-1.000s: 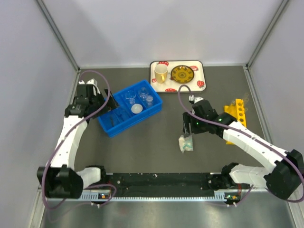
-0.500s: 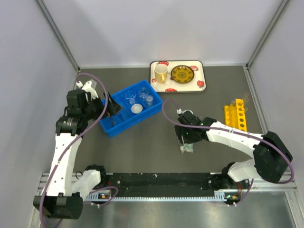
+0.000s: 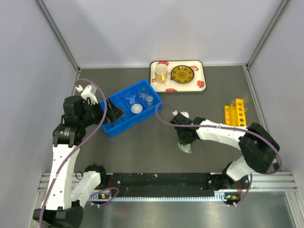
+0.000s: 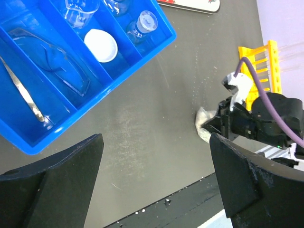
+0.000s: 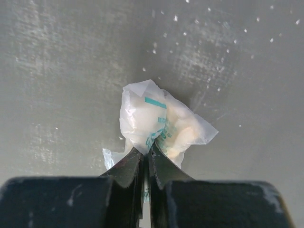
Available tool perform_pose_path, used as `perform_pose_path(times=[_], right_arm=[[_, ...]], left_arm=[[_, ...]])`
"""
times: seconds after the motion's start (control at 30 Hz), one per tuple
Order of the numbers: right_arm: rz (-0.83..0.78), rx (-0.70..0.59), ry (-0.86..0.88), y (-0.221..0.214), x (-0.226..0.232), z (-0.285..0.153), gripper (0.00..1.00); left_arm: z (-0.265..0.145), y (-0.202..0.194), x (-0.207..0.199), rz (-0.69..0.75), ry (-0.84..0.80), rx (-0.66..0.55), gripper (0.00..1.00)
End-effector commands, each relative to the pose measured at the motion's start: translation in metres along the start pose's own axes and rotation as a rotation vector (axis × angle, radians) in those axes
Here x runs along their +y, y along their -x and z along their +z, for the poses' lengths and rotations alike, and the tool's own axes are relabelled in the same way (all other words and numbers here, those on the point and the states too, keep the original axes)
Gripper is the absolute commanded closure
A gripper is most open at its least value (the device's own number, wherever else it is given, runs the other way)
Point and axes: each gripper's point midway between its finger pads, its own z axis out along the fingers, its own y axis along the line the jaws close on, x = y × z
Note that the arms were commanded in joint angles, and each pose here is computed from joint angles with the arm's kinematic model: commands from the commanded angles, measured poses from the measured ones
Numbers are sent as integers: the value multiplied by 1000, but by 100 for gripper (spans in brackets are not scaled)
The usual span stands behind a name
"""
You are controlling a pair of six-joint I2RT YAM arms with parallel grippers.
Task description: Organize the chemistry lab equipment
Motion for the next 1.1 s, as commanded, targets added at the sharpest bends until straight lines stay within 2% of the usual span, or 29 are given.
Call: perform_pose_path(times=[0.0,0.07,0.1,0.17,0.3,0.5,0.57,0.63,0.67,0.7,0.77,0.83,1.07], right_arm=[[-48,-58,-11,28,27,-13,100],[-90,-75,-42,39,32,-25,100],[-100,-117,-17,59,49,-39,100],[-150,-140,-2,69,66,-56,100],[-163,-259,155,123,120,-108,100],[-199,-314,393,169,191,-144,100],[-219,-295,438,173,210,-136,100],[-227,-336,495,191,229,-148,100],[-242,-317,503,192,240,-135,100],[-244,-346,549,204,252,-147,100],[-259,-348,580,211,269,-137,100],[-251,-404,629,227,283,-145,100],[-209,-521,767,249,320,-136,100]], left_arm=[[-7,2,-14,-9,-69,-55,1],[-12,5,-16,3,-64,-81,1],[-15,6,-17,8,-59,-87,1],[-23,9,-18,17,-43,-110,1],[-40,18,-21,13,-17,-190,1],[-62,32,-27,-4,-2,-313,1],[-72,40,-34,-13,-14,-351,1],[-79,45,-40,-13,-27,-376,1],[-82,49,-43,-16,-32,-389,1],[-83,50,-45,-14,-40,-391,1],[-81,51,-48,-15,-51,-382,1],[-79,50,-51,-15,-72,-366,1],[-68,45,-42,-13,-51,-345,1]])
